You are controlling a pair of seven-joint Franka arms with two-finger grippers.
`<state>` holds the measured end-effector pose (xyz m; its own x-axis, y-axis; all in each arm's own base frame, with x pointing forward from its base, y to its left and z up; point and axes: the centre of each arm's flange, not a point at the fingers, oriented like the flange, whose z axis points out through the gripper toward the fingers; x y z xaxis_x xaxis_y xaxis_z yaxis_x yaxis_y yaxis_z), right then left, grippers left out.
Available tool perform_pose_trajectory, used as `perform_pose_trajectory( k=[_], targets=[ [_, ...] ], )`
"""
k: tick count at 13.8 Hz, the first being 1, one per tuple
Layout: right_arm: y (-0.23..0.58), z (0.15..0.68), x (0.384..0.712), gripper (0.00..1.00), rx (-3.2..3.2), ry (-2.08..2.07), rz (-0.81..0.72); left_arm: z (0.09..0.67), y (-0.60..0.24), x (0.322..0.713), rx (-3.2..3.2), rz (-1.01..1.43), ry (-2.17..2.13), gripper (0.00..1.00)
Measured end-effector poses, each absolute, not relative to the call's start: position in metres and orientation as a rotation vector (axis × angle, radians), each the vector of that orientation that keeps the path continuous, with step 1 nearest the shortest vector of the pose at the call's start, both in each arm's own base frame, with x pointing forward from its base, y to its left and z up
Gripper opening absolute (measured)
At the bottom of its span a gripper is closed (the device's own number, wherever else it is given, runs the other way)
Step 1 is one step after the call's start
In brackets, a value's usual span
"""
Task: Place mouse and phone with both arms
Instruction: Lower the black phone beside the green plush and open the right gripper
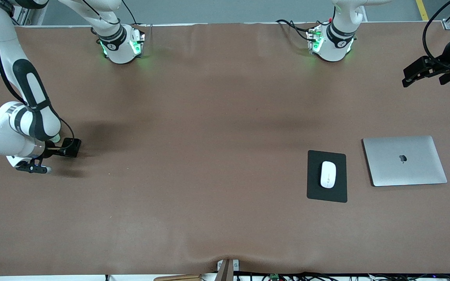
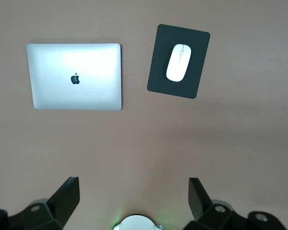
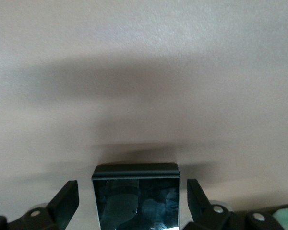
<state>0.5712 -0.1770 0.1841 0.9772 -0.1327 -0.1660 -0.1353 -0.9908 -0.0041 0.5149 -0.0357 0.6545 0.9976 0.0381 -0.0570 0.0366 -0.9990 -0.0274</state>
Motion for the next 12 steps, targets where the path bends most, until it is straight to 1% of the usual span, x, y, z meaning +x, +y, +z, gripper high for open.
perform_pose_trajectory(
  k=[2,4,8,10,12],
  targets=[
    [-0.174,0.196,0.580,1.00,-3.107,0.197,0.256,0.654,-0.036,0.515,-3.114,0.089,-0.056,1.00],
    [-0.162,0.221,0.597,1.00,-3.099,0.158,0.279,0.657,-0.035,0.515,-3.115,0.079,-0.055,1.00],
    [-0.099,0.301,0.636,1.00,-3.106,0.082,0.286,0.667,-0.034,0.519,-3.119,0.041,-0.059,1.00],
    [-0.067,0.345,0.642,1.00,-3.108,0.086,0.296,0.666,-0.034,0.520,-3.119,0.045,-0.055,1.00],
    [-0.051,0.391,0.640,1.00,-3.108,0.093,0.300,0.664,-0.035,0.522,-3.119,0.050,-0.053,1.00]
  ],
)
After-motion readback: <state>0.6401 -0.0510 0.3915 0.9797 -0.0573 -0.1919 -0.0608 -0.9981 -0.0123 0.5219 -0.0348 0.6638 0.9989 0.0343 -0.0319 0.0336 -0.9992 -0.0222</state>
